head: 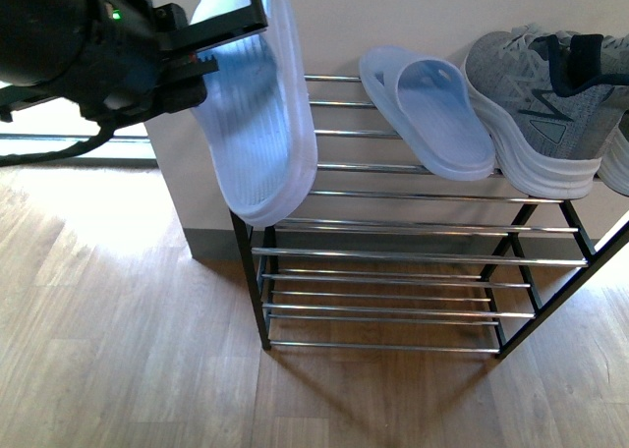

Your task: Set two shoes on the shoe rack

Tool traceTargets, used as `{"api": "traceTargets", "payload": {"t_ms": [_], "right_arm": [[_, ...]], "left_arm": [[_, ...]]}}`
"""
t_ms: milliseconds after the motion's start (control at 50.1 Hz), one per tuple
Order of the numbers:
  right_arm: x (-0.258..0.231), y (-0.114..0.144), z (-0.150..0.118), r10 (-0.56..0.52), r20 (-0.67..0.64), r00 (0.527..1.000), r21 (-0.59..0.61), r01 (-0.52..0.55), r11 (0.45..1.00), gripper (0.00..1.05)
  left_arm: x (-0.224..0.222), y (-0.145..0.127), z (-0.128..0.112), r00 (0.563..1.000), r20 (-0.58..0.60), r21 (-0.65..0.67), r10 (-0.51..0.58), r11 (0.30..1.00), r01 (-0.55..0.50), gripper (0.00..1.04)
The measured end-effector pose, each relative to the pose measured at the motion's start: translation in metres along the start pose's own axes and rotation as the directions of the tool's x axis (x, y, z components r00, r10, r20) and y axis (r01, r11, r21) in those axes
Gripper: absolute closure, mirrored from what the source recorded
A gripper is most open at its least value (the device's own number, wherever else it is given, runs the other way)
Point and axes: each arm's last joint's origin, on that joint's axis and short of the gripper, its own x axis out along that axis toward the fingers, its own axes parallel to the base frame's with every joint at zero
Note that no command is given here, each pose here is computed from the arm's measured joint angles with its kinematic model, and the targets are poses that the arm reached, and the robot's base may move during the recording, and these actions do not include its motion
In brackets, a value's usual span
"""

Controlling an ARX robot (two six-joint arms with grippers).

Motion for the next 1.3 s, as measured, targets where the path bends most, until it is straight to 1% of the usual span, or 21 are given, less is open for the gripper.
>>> {"api": "traceTargets", "payload": {"t_ms": [220,380,479,699,939,1199,1239,1299], "right_arm": [[0.0,0.0,0.0,0.0,0.0,1.0,0.0,0.0,1.0,0.09],[0.0,0.0,0.0,0.0,0.0,1.0,0.0,0.0,1.0,0.09],[0.0,0.0,0.0,0.0,0.0,1.0,0.0,0.0,1.0,0.09],[0.0,0.0,0.0,0.0,0.0,1.0,0.0,0.0,1.0,0.09],[0.0,0.0,0.0,0.0,0.0,1.0,0.0,0.0,1.0,0.09],[0.0,0.0,0.0,0.0,0.0,1.0,0.0,0.0,1.0,0.09],[0.0,0.0,0.0,0.0,0.0,1.0,0.0,0.0,1.0,0.09],[0.0,0.0,0.0,0.0,0.0,1.0,0.0,0.0,1.0,0.09]], "left_arm": [[0.05,-0.029,0.02,0.998,-0.049,0.113,-0.031,0.993,0.036,1.03],[0.073,-0.044,0.023,0.997,-0.069,0.173,-0.036,0.984,0.047,1.03],[0.085,-0.041,0.02,0.997,-0.073,0.197,0.019,0.98,-0.004,1.03],[0.097,-0.028,0.019,0.995,-0.09,0.203,0.052,0.979,-0.033,1.03],[0.108,-0.025,0.016,0.993,-0.099,0.206,0.057,0.978,-0.035,1.03],[0.112,-0.031,0.015,0.995,-0.098,0.209,0.034,0.978,-0.013,1.03],[0.112,-0.032,0.015,0.994,-0.106,0.204,0.019,0.979,0.003,0.98],[0.112,-0.034,0.014,0.994,-0.111,0.197,0.008,0.98,0.014,0.85]]}}
